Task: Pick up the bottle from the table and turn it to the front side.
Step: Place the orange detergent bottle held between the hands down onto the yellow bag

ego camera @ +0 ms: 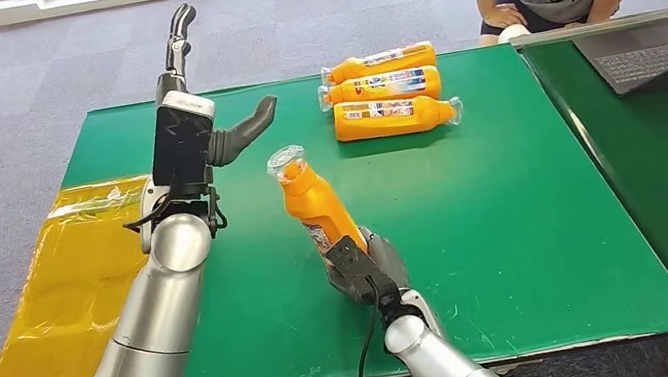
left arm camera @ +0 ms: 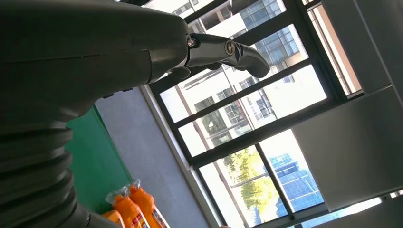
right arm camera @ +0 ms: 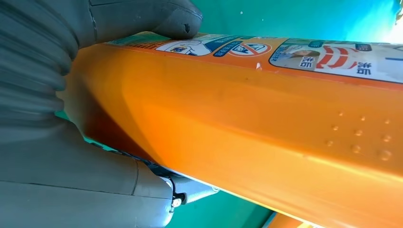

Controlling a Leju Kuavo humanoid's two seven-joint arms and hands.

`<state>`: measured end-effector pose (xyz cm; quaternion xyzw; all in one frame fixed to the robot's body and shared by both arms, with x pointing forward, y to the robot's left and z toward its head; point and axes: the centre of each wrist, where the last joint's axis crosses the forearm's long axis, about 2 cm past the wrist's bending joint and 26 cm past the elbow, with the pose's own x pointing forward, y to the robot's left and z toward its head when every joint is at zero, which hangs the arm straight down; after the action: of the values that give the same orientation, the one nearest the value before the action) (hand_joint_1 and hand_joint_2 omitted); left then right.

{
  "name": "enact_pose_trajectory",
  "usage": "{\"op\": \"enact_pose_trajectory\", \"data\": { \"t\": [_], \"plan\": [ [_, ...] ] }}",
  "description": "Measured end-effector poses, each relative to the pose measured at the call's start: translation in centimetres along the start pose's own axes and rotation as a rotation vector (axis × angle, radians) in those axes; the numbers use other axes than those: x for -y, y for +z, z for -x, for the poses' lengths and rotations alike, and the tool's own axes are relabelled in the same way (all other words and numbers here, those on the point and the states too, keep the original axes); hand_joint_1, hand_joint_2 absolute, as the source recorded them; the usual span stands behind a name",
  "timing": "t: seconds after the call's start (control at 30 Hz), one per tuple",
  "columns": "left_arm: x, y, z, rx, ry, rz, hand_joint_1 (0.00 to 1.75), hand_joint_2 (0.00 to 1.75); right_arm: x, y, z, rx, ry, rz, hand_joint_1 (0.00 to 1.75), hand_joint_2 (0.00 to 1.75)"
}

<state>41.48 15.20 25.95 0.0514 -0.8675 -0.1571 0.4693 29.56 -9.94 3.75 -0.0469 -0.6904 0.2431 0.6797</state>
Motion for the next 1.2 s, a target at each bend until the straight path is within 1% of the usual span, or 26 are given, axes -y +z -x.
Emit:
{"op": "enact_pose_trajectory", "data": {
  "t": [0.23,0.33,0.43,0.5,0.57,0.67,0.77,1.2],
  "plan": [
    [0.0,0.1,0.7,-0.031,-0.006,0.03,0.0,1.75,0.0,0.0,0.0,-0.001,0.0,0.001,1.75,1.75],
    [0.3,0.1,1.1,-0.081,0.022,0.165,0.0,1.75,0.0,0.0,0.0,-0.001,-0.002,-0.011,1.75,1.75],
    [0.8,0.4,2.5,-0.134,0.057,0.317,0.0,1.75,0.0,0.0,0.0,0.0,0.003,-0.022,1.75,1.75],
    [1.1,0.8,3.5,-0.167,0.071,0.37,0.0,1.75,0.0,0.1,0.1,0.013,0.021,-0.007,1.75,1.75],
    [1.2,1.0,4.1,-0.19,0.078,0.399,0.0,1.75,0.1,0.2,0.2,0.048,0.046,0.041,1.75,1.75],
    [1.3,1.2,4.7,-0.219,0.083,0.429,0.0,1.75,0.3,0.3,0.3,0.116,0.071,0.132,1.75,1.75],
    [1.4,1.1,4.9,-0.234,0.082,0.444,0.0,1.75,0.5,0.3,0.2,0.151,0.072,0.185,1.75,1.75],
    [1.7,0.5,4.9,-0.25,0.084,0.459,0.0,1.75,0.5,0.6,0.2,0.158,0.054,0.223,1.75,1.75]
  ]
}}
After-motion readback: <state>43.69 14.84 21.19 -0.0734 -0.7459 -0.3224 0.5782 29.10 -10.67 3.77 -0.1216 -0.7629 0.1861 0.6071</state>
